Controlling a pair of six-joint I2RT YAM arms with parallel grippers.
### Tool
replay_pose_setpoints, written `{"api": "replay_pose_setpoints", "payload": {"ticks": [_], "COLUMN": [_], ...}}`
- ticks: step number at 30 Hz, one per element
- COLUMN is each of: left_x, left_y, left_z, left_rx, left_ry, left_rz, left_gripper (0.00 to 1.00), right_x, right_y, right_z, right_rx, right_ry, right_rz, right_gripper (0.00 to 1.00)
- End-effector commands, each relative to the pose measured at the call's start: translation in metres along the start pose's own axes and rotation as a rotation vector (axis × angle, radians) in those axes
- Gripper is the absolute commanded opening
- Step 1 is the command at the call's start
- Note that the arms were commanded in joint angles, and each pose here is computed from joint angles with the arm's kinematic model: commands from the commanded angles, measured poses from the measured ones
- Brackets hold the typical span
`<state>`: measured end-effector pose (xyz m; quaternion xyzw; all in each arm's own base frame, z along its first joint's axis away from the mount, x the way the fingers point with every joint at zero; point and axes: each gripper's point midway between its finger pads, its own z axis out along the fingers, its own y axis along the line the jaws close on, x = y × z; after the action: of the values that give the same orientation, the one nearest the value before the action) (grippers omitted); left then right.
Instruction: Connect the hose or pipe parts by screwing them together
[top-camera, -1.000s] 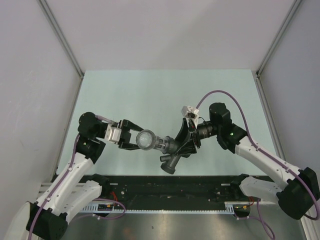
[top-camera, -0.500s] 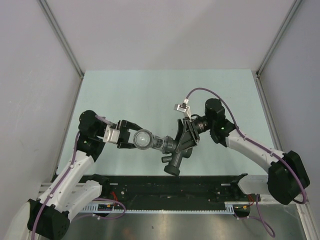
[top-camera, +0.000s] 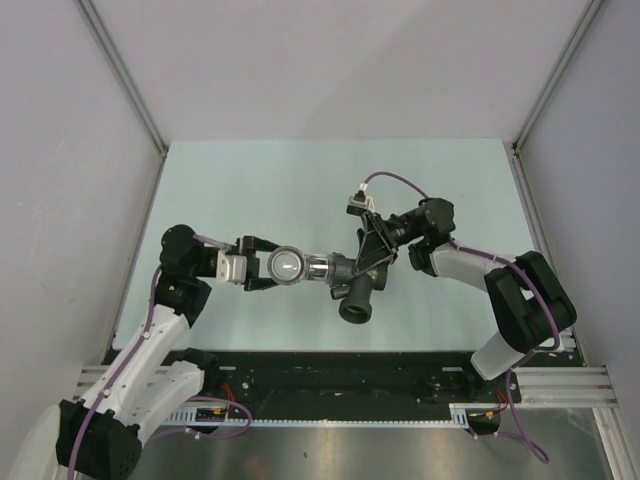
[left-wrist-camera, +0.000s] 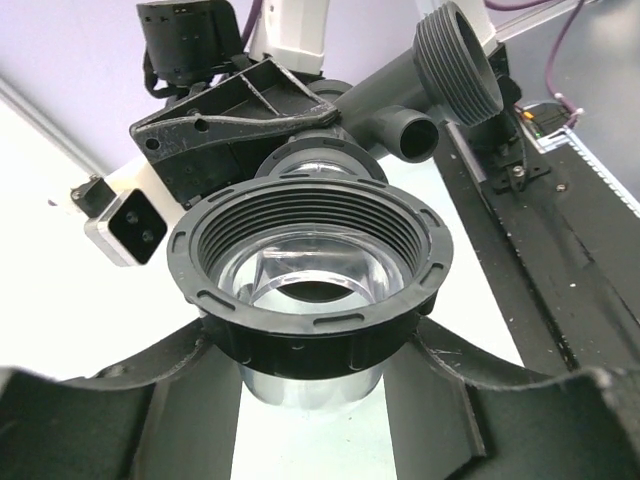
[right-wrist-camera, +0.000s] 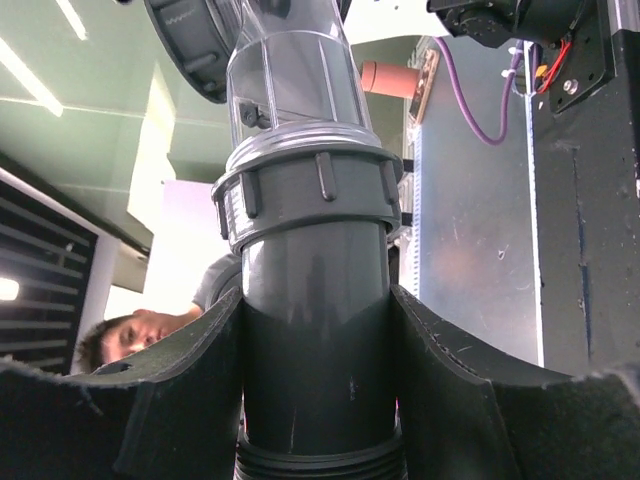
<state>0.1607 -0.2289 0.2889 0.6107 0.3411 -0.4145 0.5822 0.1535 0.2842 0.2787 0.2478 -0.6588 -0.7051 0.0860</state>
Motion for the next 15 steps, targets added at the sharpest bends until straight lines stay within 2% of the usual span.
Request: {"api": "replay_pose_setpoints", "payload": {"ticks": [1,3,4,10,14,15], "left_x": [0.032,0.036,0.040,0.044,0.050,0.054], "left_y": [0.016,0.016,0.019,0.016,0.012,0.012], "left_z": [0.002,0.003,0.001,0.004,0.005,0.005], "left_rx": [-0.151,-0.172,-0.204,-0.232,-0.252,-0.255], "left_ry": [0.095,0.109,0.129,0.151,0.172,0.179], "left_rz": [0.052,0.078,0.085,0.152,0.173,0.156], "left_gripper": [0.00,0.00,0.00,0.00,0.00,0.00], "right_x": [-0.062,-0.072,-0.078,-0.095,-0.100,-0.101], "right_y": [0.070,0.069,0.068,0.082,0.080,0.079], "right_z": [0.009,0.004,0.001,-0.008,-0.012,-0.013], "right_rx": [-0.262,-0.294,-0.314,-0.421,-0.456,-0.462], "right_ry": [-0.317,-0.363,-0.378,-0.450,-0.467,-0.476], "right_rz": [0.008,0.074,0.139,0.281,0.370,0.381], "right_gripper": [0.01,0.05,0.05,0.07,0.16,0.23]}}
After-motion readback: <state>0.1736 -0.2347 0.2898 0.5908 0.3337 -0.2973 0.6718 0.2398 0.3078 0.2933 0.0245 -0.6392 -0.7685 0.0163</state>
